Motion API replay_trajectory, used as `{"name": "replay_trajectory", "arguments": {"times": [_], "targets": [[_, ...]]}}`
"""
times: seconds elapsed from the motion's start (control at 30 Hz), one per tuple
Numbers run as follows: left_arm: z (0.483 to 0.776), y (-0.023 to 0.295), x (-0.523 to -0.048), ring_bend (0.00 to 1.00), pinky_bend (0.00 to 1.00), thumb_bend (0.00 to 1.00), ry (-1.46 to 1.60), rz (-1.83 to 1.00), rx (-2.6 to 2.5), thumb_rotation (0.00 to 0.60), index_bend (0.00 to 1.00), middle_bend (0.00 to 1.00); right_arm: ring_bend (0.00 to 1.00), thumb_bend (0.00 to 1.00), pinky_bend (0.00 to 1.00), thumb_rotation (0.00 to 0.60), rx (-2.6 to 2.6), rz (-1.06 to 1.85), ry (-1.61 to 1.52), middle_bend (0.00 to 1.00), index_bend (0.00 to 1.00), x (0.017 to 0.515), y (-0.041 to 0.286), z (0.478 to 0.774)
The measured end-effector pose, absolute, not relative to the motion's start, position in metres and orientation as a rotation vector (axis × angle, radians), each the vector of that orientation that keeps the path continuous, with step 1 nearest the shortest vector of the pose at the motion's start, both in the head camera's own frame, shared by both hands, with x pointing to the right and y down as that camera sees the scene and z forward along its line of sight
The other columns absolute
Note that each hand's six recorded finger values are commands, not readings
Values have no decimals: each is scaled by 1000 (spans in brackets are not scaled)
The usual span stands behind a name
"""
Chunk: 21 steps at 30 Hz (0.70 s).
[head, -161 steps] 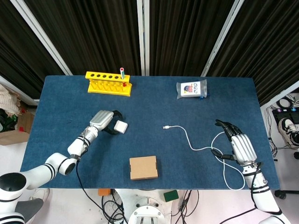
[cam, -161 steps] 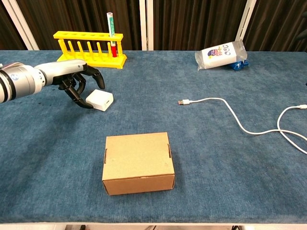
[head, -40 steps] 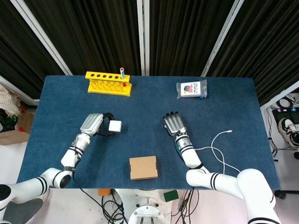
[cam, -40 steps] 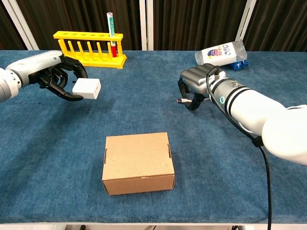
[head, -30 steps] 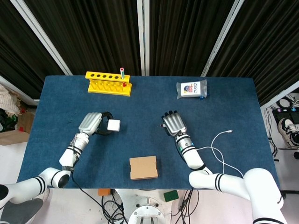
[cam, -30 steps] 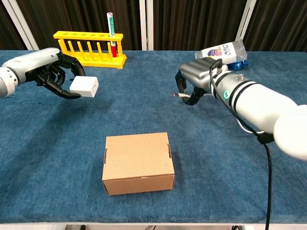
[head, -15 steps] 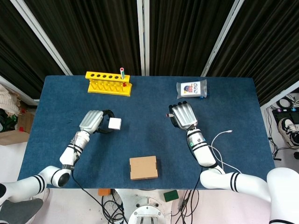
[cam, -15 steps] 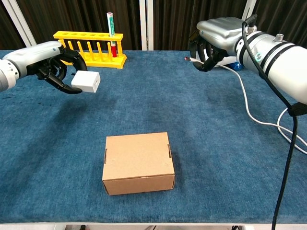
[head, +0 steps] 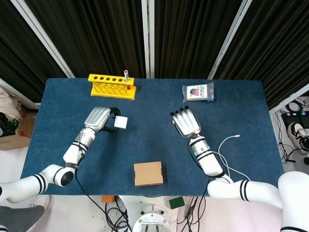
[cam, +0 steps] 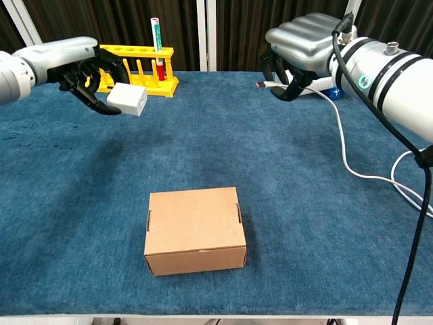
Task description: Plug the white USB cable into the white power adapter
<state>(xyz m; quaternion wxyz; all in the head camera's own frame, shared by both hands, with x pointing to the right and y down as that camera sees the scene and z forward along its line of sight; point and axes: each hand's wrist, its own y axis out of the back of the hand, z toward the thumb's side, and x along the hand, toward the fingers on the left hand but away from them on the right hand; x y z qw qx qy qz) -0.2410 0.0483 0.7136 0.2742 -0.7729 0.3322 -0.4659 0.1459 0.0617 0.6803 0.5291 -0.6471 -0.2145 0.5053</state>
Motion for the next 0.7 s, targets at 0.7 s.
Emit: {"name": "replay_trajectory", "arguments": {"times": [0.7], "targets": [[701,21,-210,710,911,335,974,-1377,-2154,600,680,566,492,828,475,600,-1416,1255,-542,609,608,83,56,679]]}}
